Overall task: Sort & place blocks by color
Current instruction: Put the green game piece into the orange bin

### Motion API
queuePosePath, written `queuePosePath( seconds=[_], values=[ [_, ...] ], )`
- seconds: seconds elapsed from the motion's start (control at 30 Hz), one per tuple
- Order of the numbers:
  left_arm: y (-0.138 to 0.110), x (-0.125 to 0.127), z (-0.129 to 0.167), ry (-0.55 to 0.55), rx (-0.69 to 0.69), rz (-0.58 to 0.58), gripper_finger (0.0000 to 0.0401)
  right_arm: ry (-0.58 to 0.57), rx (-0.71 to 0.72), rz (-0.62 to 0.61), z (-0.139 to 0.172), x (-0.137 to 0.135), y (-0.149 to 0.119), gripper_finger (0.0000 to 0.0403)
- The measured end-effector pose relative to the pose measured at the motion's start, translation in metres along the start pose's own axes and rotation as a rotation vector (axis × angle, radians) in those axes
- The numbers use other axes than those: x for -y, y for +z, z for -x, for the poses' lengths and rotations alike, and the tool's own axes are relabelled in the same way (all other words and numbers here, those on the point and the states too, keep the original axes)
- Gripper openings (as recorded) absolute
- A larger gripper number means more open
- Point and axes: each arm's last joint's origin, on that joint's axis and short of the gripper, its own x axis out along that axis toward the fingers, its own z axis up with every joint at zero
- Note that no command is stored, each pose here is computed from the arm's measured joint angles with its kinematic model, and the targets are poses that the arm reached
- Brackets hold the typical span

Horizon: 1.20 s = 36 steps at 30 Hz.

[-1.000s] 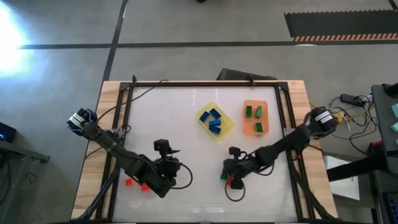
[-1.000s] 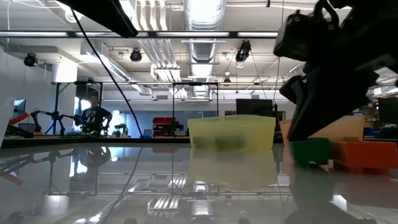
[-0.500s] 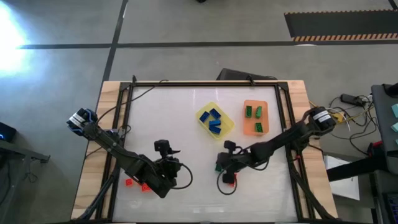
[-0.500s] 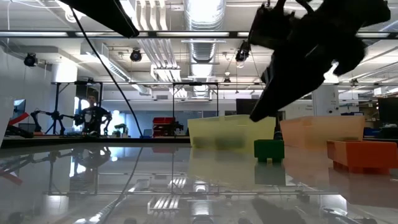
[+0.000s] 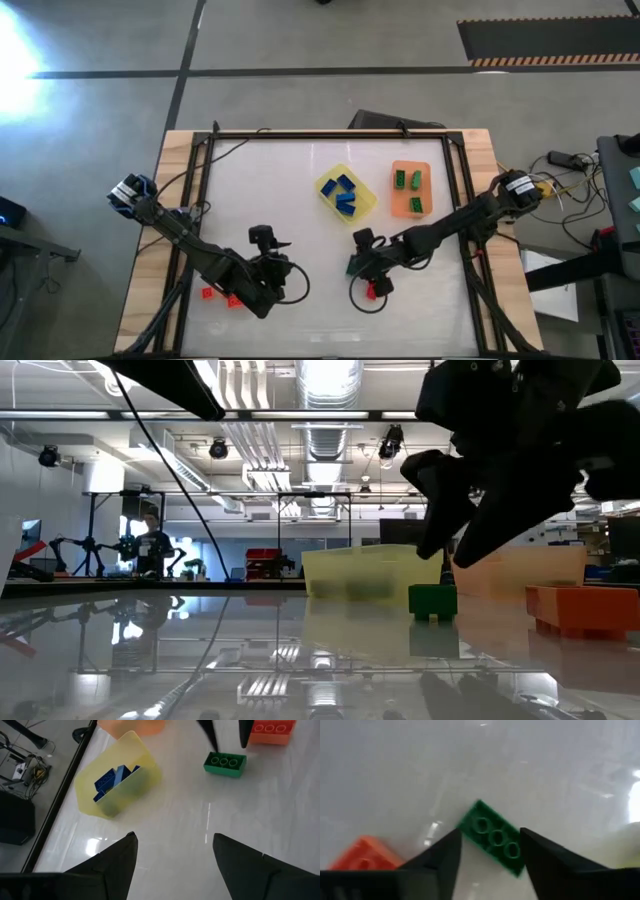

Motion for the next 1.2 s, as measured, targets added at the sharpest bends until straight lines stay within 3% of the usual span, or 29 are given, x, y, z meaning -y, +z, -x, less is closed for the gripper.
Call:
queuePosePath(
  seconds=[0.23, 0.43, 0.97, 1.2],
  values=[
    [0.000, 0.000, -0.001, 0.002, -0.002, -0.002, 0.0242, -0.048, -0.008, 0.120, -0.001, 0.005, 0.000, 0.0290],
    [0.001, -0.003, -0.004, 0.012, -0.008, 0.002, 0.0242, -0.035, -0.034, 0.183, -0.010, 0.011, -0.004, 0.0319],
    [0.002, -0.005, -0.007, 0.020, -0.011, -0.006, 0.0242, 0.146, -0.037, 0.116, -0.035, 0.032, -0.015, 0.0276],
    [0.002, -0.006, -0.008, 0.022, -0.012, -0.008, 0.0242, 0.161, -0.031, 0.097, -0.034, 0.032, -0.014, 0.0199]
  ],
)
